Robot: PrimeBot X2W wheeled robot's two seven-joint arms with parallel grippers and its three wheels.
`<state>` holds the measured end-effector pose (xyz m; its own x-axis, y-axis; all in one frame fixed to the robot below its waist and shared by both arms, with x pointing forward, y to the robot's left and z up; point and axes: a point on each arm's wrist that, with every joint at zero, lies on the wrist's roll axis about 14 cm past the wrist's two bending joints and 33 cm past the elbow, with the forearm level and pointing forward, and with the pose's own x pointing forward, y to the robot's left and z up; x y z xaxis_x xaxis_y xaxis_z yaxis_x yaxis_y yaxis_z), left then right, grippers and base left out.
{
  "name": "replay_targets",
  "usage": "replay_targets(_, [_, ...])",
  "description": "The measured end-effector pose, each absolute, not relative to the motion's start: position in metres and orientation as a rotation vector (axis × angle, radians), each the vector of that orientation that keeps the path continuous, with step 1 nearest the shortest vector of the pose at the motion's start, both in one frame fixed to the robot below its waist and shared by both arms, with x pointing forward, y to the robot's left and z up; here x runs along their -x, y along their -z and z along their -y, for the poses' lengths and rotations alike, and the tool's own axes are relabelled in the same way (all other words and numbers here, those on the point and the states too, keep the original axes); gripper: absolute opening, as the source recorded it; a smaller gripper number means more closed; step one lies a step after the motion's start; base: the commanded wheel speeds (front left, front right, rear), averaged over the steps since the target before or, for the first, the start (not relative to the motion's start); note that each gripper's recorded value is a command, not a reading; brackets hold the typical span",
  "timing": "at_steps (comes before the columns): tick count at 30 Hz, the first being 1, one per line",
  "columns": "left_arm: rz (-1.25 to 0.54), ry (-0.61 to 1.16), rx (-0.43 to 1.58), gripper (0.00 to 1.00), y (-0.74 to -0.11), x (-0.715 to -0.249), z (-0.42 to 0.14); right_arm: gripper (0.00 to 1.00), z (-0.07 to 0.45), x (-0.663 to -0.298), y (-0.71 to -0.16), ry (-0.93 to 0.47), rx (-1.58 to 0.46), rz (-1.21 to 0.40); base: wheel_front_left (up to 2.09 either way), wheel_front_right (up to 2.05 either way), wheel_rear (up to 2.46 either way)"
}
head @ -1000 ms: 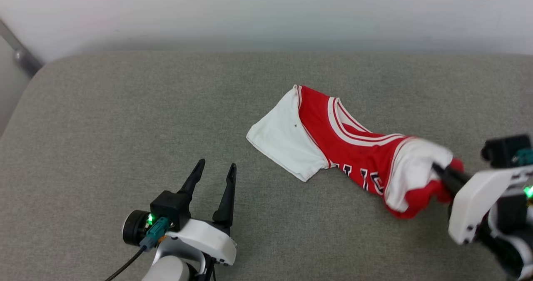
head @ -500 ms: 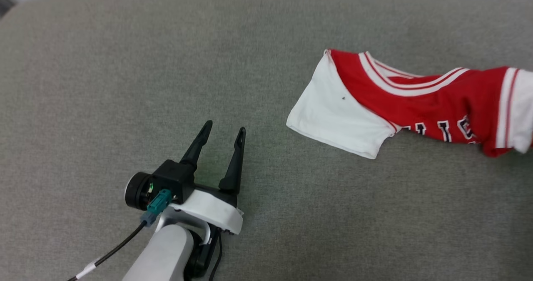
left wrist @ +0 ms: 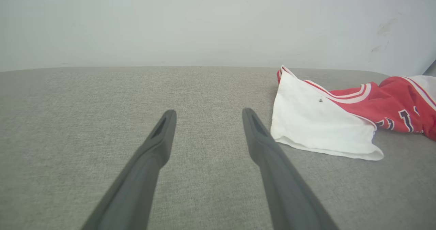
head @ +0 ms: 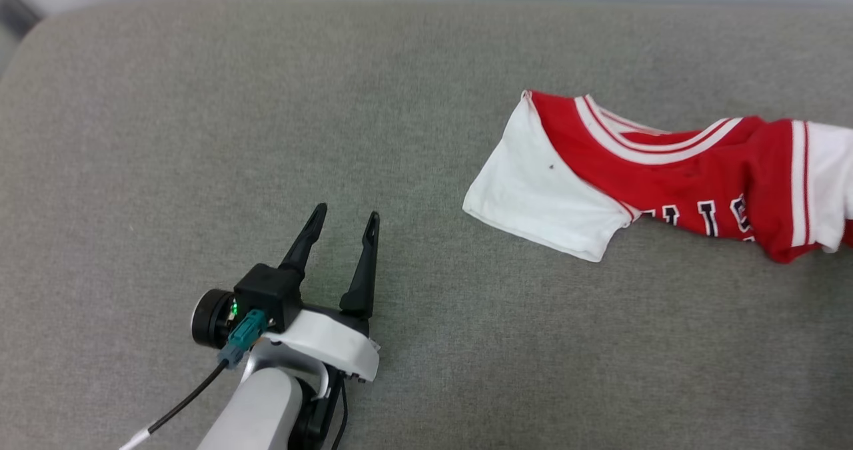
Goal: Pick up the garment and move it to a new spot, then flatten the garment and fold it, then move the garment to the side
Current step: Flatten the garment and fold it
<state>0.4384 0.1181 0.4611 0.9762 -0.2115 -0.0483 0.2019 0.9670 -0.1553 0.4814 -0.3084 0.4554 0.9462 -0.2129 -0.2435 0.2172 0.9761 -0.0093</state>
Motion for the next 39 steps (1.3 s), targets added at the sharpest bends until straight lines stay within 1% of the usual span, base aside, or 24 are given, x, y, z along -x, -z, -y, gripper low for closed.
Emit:
replay_targets(4, [-0.037, 0.197, 0.147, 1.00, -0.474, -0.426, -0.121, 1.00, 0.302, -0.460, -0.482, 0.198, 0.031, -0.137, 0.00, 0.00, 0.00])
replay_targets(10, [-0.002, 0.173, 0.136, 1.00, -0.490, -0.407, -0.129, 1.00, 0.274, -0.424, -0.512, 0.126, 0.060, -0.035, 0.00, 0.00, 0.00])
replay_targets(15, [0.018, 0.163, 0.137, 1.00, -0.501, -0.392, -0.131, 1.00, 0.242, -0.390, -0.524, 0.053, 0.051, -0.004, 0.00, 0.00, 0.00])
replay_targets(23, [0.045, 0.150, 0.127, 1.00, -0.515, -0.376, -0.136, 1.00, 0.211, -0.348, -0.535, -0.003, 0.011, 0.012, 0.00, 0.00, 0.00])
replay_targets(27, [0.030, 0.156, 0.124, 1.00, -0.514, -0.376, -0.135, 1.00, 0.205, -0.337, -0.535, -0.009, -0.009, 0.002, 0.00, 0.00, 0.00])
replay_targets(32, [-0.016, 0.220, 0.111, 1.00, -0.510, -0.382, -0.117, 1.00, 0.205, -0.332, -0.537, -0.002, -0.015, 0.000, 0.00, 0.00, 0.00])
replay_targets(36, [-0.027, 0.303, 0.094, 1.00, -0.520, -0.401, -0.093, 1.00, 0.205, -0.332, -0.539, 0.000, -0.016, 0.000, 0.00, 0.00, 0.00])
replay_targets(39, [-0.053, 0.373, 0.074, 1.00, -0.525, -0.424, -0.074, 1.00, 0.205, -0.339, -0.538, 0.002, -0.017, -0.003, 0.00, 0.00, 0.00])
